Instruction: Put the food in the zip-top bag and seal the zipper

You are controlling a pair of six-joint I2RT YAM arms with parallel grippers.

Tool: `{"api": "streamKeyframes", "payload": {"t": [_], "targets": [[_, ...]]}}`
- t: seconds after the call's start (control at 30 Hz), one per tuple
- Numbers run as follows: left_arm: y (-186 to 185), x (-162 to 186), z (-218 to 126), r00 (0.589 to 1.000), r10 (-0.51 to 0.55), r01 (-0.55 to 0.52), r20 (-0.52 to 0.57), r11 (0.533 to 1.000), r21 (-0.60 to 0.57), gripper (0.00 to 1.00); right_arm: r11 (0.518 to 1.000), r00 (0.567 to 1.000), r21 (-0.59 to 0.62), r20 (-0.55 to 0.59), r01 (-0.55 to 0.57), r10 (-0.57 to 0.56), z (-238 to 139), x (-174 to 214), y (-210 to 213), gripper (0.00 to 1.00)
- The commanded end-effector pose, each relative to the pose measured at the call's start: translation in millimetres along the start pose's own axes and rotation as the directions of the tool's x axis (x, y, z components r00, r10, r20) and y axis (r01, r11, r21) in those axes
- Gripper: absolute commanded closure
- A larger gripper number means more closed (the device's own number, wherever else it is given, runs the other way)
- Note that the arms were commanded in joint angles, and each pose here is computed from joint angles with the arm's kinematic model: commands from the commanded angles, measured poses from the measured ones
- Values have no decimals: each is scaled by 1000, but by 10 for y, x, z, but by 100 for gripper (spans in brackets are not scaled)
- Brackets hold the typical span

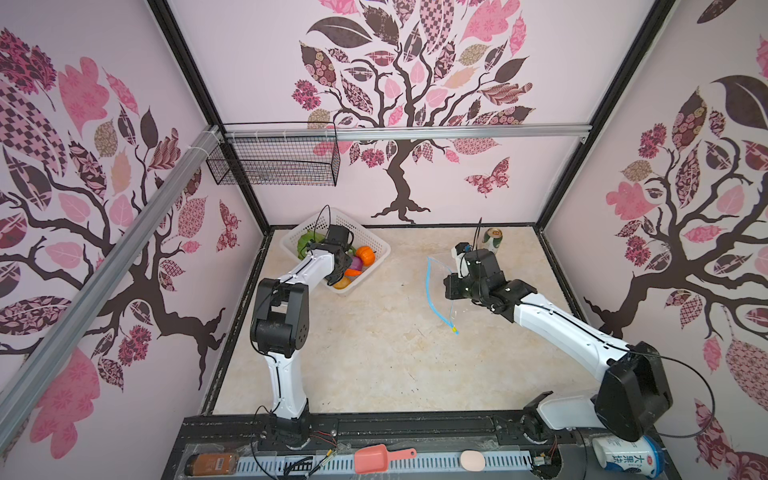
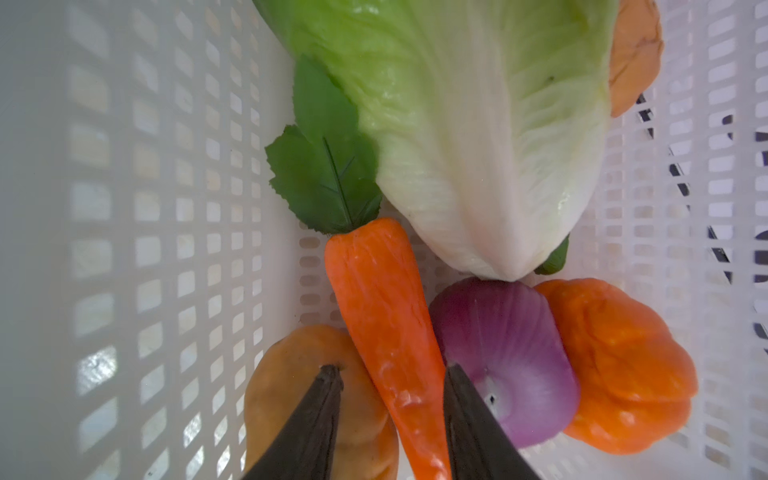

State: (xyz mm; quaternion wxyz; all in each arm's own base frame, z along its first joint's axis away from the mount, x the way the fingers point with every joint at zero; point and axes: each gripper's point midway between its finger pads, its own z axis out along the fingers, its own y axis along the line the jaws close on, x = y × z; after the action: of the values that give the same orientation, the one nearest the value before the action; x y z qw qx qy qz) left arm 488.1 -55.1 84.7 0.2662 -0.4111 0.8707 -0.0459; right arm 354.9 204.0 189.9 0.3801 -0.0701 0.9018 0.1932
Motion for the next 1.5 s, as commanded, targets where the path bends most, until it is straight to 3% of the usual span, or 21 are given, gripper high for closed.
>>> {"api": "streamKeyframes", "payload": {"t": [0.0, 0.6, 0.77, 1.0, 1.23, 1.47], "targets": [[81, 155, 179, 998, 7, -10, -61, 999, -51, 53, 1000, 999, -10, 44, 14, -13, -165, -143, 48, 100], [145, 382, 491, 989, 20, -33, -147, 996, -84, 47, 999, 999, 11, 38, 36, -37, -164, -140, 14, 100], [187, 528, 365, 976, -5, -12, -218, 997, -76, 45, 999, 999, 19, 36, 39, -39, -159, -132, 2, 100], [322, 613, 155, 970, -49, 31, -238, 996, -78, 46, 999, 999, 11, 35, 36, -37, -141, -151, 20, 100], [400, 470, 195, 981, 32, -60, -190, 987, -148, 54, 999, 999, 10, 32, 32, -33, -145, -135, 16, 100], [603, 415, 84, 979, 127, -157, -159, 969, -193, 55, 999, 998, 27, 39, 41, -42, -180, -133, -16, 100]]}}
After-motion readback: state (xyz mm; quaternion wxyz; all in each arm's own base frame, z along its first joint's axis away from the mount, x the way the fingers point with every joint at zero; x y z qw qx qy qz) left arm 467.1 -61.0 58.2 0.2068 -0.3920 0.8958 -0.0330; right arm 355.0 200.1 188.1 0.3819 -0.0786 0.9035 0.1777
